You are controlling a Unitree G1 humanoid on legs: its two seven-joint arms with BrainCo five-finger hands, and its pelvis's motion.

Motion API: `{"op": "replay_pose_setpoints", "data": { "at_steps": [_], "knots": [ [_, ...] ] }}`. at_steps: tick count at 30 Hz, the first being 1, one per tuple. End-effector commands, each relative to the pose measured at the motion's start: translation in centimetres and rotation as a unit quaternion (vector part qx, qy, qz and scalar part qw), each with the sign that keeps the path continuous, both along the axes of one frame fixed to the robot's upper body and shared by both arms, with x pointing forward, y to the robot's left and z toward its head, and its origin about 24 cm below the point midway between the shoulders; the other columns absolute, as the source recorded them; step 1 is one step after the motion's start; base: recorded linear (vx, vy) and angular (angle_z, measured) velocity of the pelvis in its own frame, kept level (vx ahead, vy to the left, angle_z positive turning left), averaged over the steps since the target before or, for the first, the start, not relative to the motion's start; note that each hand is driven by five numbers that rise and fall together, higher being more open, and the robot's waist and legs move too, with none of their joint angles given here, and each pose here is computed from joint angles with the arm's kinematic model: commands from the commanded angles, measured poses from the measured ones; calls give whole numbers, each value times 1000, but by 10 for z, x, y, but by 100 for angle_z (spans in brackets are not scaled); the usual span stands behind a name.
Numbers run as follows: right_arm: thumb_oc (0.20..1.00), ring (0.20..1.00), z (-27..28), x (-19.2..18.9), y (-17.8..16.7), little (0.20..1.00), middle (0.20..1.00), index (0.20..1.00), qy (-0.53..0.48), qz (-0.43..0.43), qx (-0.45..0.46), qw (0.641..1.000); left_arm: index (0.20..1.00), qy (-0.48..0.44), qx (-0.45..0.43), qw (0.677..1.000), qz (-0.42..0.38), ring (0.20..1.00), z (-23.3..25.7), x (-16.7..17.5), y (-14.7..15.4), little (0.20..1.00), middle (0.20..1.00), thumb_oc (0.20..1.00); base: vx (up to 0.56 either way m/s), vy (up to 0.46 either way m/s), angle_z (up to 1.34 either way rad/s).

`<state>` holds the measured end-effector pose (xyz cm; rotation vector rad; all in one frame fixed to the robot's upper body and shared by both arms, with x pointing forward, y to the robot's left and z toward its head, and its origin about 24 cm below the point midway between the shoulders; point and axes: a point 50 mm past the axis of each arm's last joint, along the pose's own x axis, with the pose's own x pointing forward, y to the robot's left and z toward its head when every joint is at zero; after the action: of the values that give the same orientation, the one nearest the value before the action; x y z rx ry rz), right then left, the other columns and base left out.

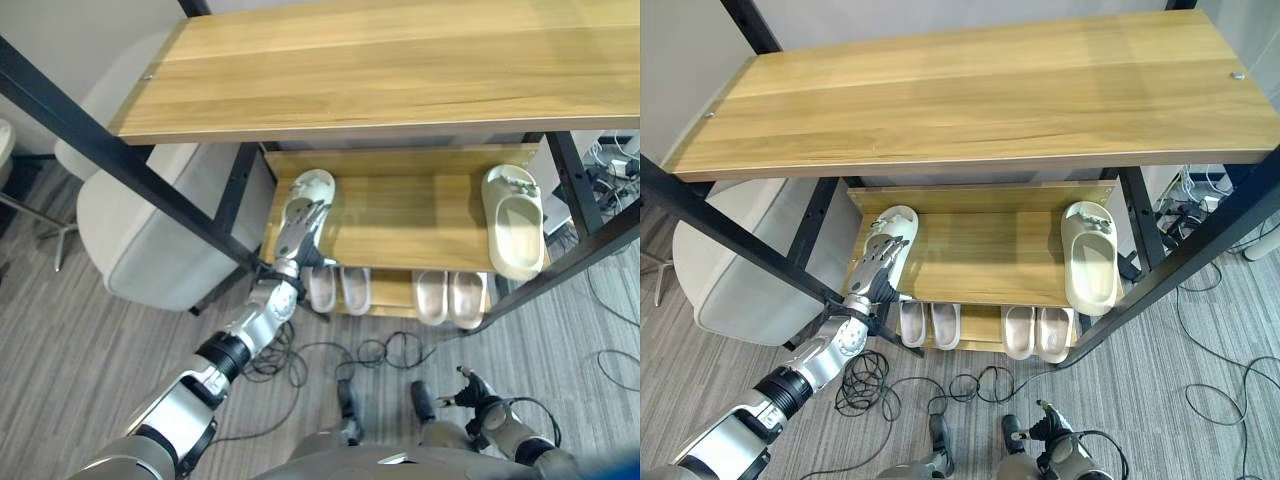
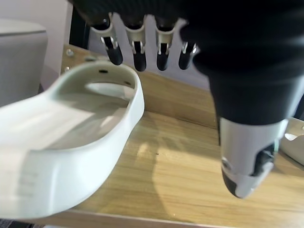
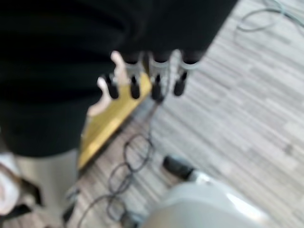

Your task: Arrange the slippers neatly on the shoe rack.

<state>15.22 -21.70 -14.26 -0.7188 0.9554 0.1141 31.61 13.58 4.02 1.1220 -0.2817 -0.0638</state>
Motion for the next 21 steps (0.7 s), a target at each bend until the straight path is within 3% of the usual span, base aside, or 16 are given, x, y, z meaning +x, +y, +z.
{"op": "replay_pose_setpoints", "data": {
  "at_steps": [1,21],
  "knots": [
    [1000,1000,1,9,15,1000,1000,1000,-25,-15,24,999,1000,-79,4,997,24,1000,33,20,7,1000,1000,1000,25,-8,4],
    [1000,1000,-4,-1,23,1000,1000,1000,-15,-26,45,999,1000,-132,-21,990,46,1000,59,20,28,1000,1000,1000,23,-6,3]
  ]
}}
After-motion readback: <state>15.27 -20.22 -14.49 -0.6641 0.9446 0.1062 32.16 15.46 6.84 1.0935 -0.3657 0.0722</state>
